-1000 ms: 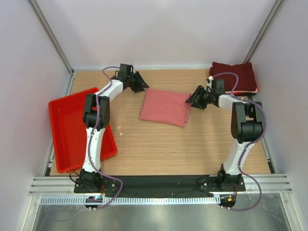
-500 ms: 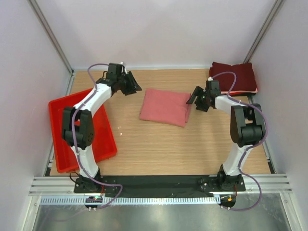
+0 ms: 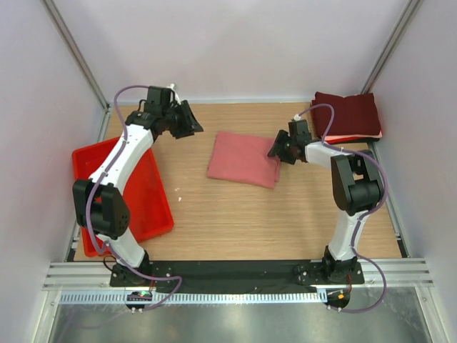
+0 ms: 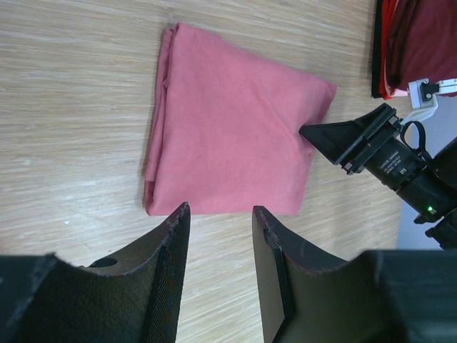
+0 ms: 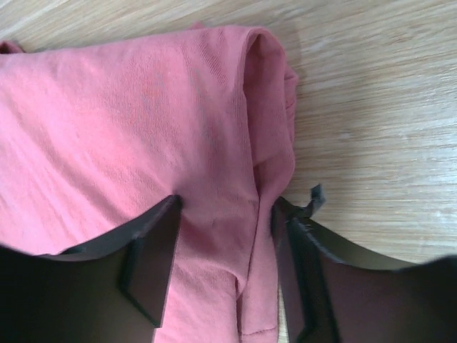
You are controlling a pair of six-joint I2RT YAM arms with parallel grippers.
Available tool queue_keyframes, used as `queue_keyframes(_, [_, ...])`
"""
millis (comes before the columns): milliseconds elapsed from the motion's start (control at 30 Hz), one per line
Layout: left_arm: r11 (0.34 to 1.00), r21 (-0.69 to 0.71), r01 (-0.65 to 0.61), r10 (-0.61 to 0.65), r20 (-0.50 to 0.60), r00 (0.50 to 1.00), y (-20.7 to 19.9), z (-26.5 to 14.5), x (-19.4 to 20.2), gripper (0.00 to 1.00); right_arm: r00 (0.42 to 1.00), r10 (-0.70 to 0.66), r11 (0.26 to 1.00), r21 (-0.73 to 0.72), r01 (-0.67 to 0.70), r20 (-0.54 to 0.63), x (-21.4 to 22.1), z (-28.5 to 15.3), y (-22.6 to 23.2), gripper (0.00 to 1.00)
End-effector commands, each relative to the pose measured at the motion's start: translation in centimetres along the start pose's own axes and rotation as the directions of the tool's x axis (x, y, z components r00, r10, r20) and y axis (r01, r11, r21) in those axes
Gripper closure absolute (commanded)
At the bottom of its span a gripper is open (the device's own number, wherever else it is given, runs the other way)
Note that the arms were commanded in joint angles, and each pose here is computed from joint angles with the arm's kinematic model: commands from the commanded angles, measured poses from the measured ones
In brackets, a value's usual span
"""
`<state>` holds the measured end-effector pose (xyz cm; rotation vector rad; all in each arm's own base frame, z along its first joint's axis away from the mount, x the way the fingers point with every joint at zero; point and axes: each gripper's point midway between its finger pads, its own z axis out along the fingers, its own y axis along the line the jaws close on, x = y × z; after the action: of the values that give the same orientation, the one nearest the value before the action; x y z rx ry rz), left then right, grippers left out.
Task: Fold and stack the t-shirts
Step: Fold the tshirt
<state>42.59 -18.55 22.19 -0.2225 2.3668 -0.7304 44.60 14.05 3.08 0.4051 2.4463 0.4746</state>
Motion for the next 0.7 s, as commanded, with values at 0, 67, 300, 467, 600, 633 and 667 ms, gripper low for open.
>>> queue_keyframes(0, [0.999,0.026,-0.038,0.038,0.002,0.999,-1.3,-2.1,-0.1,0.58,0.997,0.018,0.996,0.091,-0.011,-0.079,3.4,1.2,-2.4,0.42])
queue_keyframes(67, [0.999,0.029,-0.039,0.039,-0.015,0.999,-1.0,-2.0,0.4,0.58,0.996,0.009,0.996,0.084,-0.002,-0.090,3.9,1.5,-2.1,0.43])
queue_keyframes(300, [0.998,-0.001,-0.057,0.057,-0.047,0.997,0.2,-2.3,2.1,0.58,0.990,0.022,0.999,0.034,-0.018,-0.136,6.2,2.7,-0.9,0.41])
queue_keyframes(467, [0.998,0.018,-0.061,0.061,-0.018,0.998,-0.2,-3.1,1.8,0.58,0.989,0.011,0.999,0.034,-0.006,-0.148,6.8,3.4,-1.0,0.51])
queue_keyframes(600, [0.998,0.006,-0.067,0.067,-0.005,0.998,0.1,-3.5,2.1,0.58,0.993,0.022,0.999,-0.047,-0.027,-0.115,6.3,4.0,0.4,0.76])
queue_keyframes(633, [0.998,-0.002,-0.067,0.067,0.000,0.998,0.3,-3.5,2.1,0.58,0.994,0.022,0.997,-0.069,-0.029,-0.106,6.1,4.0,0.7,0.83])
queue_keyframes(667, [0.998,-0.006,-0.069,0.069,0.003,0.998,0.3,-3.6,2.0,0.58,0.996,0.031,0.991,-0.125,-0.041,-0.083,5.5,3.9,2.0,0.90])
